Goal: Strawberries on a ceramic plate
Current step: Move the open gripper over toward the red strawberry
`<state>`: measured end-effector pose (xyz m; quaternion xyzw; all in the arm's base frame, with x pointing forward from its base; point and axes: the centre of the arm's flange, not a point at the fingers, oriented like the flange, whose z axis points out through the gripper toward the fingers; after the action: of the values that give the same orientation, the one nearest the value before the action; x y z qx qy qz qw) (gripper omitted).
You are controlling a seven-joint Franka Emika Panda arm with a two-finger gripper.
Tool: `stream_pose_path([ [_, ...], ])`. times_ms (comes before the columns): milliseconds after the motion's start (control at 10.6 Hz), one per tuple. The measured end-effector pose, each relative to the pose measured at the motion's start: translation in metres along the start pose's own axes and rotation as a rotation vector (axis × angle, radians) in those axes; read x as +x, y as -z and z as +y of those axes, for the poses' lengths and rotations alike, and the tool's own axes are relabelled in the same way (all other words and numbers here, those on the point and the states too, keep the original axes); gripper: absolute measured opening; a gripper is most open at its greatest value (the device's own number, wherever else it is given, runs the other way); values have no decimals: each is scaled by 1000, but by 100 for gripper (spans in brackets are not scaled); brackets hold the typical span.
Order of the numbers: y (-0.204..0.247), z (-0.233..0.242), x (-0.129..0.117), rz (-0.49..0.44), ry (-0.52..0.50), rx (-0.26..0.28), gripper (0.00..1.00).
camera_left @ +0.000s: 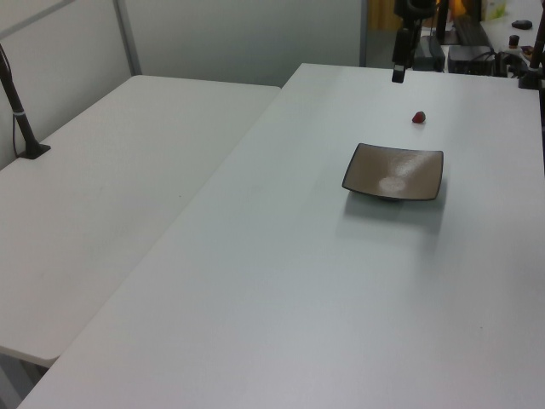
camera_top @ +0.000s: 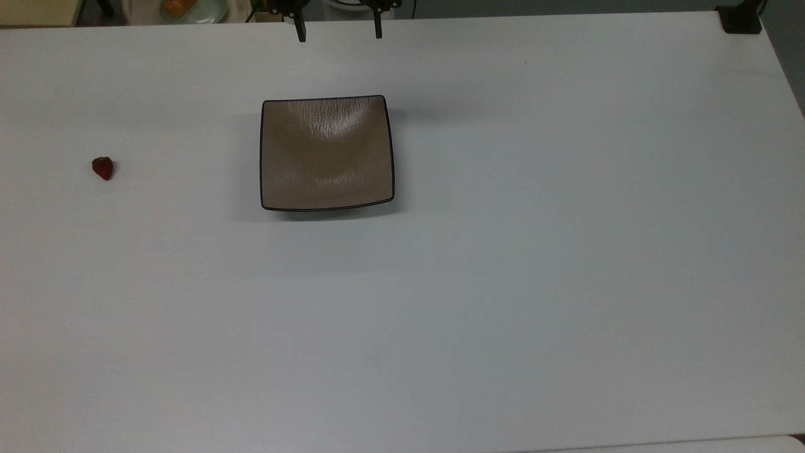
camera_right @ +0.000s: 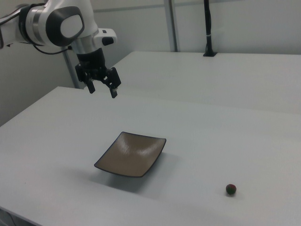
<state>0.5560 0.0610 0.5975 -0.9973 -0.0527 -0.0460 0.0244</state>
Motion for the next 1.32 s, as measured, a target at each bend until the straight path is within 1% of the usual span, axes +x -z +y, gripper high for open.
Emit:
stream_pose_path([
  [283,-3,1,1,-5,-2,0,100],
  [660,-6,11,6,12,-19,-2,100],
  [849,-7,30,6,12,-52,-5,100],
  [1132,-7,61,12,64,-96,-14,100],
  [1321,-16,84,17,72,-91,-21,100],
])
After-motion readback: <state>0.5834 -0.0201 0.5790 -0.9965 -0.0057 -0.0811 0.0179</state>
